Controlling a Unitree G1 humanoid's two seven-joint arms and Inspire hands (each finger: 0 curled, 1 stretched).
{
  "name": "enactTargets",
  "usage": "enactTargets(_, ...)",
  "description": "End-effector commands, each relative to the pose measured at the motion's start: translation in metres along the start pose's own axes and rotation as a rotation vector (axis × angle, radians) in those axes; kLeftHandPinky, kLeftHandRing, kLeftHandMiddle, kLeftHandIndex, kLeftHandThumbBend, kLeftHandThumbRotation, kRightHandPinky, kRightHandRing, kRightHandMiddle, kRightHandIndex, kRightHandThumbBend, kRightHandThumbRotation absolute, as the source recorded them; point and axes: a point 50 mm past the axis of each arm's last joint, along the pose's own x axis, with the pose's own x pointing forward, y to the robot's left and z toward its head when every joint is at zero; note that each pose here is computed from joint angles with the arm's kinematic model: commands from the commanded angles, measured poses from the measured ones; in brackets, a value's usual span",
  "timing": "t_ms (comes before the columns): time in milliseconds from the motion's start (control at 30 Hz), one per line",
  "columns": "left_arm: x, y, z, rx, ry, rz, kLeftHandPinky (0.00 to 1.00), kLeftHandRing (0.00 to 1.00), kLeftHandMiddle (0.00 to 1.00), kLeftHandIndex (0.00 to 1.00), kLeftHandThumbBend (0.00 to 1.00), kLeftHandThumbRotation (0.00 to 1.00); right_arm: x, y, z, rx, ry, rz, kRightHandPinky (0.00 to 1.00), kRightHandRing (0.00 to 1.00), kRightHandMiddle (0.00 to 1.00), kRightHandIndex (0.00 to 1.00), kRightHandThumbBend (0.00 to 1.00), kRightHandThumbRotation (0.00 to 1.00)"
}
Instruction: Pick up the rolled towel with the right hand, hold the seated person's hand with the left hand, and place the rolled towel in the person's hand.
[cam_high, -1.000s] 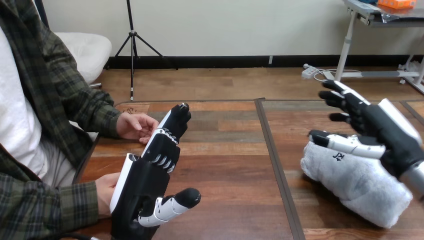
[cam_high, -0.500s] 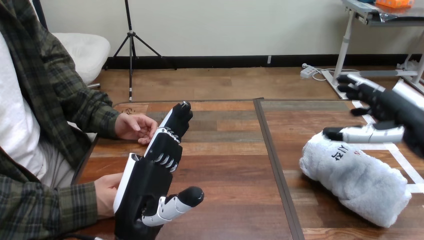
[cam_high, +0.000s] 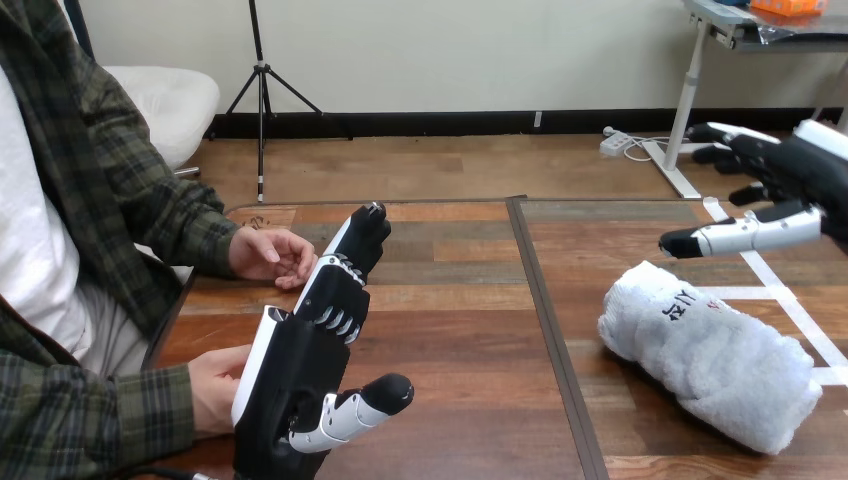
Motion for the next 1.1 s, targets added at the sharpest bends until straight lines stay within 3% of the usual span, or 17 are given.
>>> enactTargets(0,0.018,-0.001,0.011,0.019,-0.099,-0.024,1.00,0.97,0.97,0.93,1.00,0.55,0.010,-0.016,0.024,-0.076,-0.029,0.001,0.88,0.97,0.97,0.98,0.99,0.32)
enactTargets(633,0.014,-0.001,0.014,0.020,-0.111,-0.014,1.00,0.98,0.97,0.93,1.00,0.55,0.037,-0.016,0.007,-0.187,0.138,0.081,0.83,0.95,0.98,0.99,0.98,0.35)
enactTargets(1033,0.010,-0.001,0.018,0.051,-0.123,-0.011,0.99,0.97,0.96,0.93,1.00,0.57,0.058,-0.002,-0.008,-0.196,0.257,0.138,0.86,0.97,1.00,1.00,0.91,0.32)
enactTargets(1067,0.009,0.000,0.020,0.043,-0.124,-0.009,0.98,0.97,0.96,0.93,1.00,0.57,0.065,0.007,-0.016,-0.202,0.300,0.161,0.86,0.97,1.00,1.00,0.90,0.31)
